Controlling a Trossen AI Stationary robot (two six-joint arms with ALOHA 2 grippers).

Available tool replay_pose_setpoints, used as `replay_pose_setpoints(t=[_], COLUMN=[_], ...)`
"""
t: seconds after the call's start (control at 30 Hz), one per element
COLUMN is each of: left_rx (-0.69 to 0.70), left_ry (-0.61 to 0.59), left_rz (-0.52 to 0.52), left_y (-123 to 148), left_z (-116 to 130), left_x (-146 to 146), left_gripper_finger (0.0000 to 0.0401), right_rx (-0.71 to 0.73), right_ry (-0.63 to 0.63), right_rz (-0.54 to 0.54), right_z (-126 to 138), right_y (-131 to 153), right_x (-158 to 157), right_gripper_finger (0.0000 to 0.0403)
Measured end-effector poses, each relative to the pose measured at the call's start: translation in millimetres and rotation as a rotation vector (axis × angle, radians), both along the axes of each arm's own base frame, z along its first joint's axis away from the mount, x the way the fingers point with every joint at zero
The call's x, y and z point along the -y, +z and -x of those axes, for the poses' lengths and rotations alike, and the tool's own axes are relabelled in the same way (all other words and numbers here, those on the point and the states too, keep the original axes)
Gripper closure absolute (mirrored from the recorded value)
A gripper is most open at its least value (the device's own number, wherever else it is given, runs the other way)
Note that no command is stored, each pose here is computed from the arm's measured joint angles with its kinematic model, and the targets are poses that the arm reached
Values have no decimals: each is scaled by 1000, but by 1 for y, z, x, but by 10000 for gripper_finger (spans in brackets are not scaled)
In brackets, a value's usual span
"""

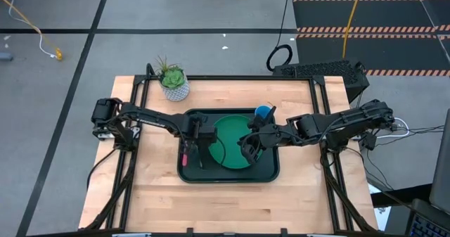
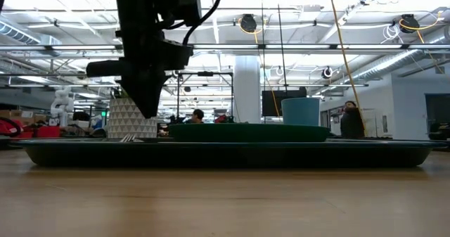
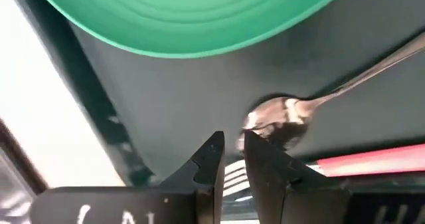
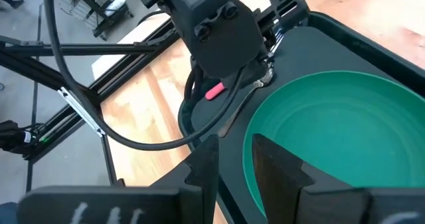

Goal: Pick and place plate/cup/fork/spoon on tray
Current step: Put the black spoon on the dark green serving tray to the right of the pink fork

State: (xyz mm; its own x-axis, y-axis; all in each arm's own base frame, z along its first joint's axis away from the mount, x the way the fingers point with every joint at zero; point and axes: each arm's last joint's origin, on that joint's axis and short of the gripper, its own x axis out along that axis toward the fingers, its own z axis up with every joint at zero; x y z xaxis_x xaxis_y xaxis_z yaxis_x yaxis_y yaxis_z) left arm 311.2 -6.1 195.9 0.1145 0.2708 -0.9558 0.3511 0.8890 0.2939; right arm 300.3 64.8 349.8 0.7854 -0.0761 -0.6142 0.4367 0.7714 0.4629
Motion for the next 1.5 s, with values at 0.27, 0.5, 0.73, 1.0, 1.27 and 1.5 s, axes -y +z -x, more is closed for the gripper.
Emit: replay_pose_setpoints(t=[0.27, 0.5, 0.73, 1.0, 1.27, 1.5], left_rx=[0, 10, 14, 59, 296, 427], left_ry=[277, 678, 1092, 1457, 1532, 1597], left_rz=[185, 273, 390, 520, 686, 693], left_y=[-1, -1, -1, 0, 28, 53], left_z=[5, 10, 10, 2, -3, 10], left_x=[7, 16, 29, 43, 50, 43], left_gripper_finger=[338, 338, 338, 338, 339, 339], right_rx=[-3, -10, 22, 142, 143, 166], right_ry=[25, 63, 48, 43, 11, -214], right_rz=[34, 100, 103, 85, 105, 189], right_z=[0, -1, 7, 43, 90, 119], right_y=[0, 0, 10, 44, 63, 72], right_x=[0, 5, 14, 21, 33, 46], right_gripper_finger=[321, 321, 321, 321, 321, 315])
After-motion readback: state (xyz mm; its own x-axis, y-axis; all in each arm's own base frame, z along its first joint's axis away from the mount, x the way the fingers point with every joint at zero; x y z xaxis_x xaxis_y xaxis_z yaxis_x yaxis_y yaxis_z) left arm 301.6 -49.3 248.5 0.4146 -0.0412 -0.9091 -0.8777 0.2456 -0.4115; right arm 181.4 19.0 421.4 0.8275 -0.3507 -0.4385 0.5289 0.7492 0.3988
